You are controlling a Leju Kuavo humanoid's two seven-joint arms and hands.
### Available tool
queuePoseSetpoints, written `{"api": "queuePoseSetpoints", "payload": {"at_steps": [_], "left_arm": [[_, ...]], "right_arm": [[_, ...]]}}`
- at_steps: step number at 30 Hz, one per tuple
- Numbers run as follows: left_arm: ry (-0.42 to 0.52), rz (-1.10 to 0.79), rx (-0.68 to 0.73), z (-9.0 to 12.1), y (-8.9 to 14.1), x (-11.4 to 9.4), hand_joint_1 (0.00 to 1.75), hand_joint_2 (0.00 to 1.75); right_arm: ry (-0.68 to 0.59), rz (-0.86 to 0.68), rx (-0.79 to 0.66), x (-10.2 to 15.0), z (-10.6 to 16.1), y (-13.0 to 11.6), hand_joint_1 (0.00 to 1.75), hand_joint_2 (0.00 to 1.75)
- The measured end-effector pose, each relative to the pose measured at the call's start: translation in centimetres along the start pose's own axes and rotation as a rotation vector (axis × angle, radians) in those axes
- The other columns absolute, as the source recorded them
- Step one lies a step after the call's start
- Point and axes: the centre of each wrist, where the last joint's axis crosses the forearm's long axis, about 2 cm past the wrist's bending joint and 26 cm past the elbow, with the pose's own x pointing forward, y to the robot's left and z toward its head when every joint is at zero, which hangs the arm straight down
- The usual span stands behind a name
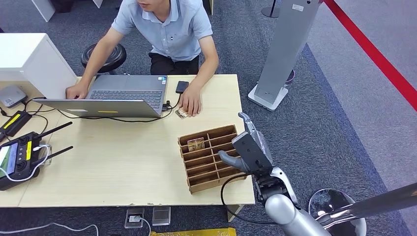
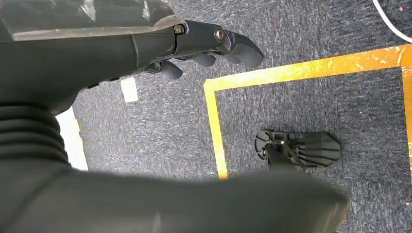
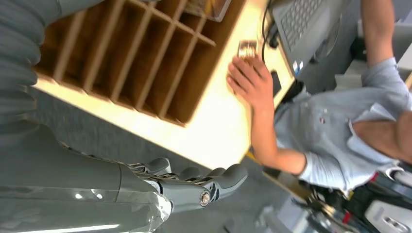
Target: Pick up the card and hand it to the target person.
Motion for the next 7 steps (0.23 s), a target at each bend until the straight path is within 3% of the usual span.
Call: {"api": "queuePoseSetpoints", "payload": {"at_steps": [7], "left_arm": [[-0.006,0.000,-0.002,0.0,0.0,0.0,0.00,0.00]], "right_arm": [[0.026,-0.177,0.080,-1.9,3.2,0.1,0.00,1.75]]}}
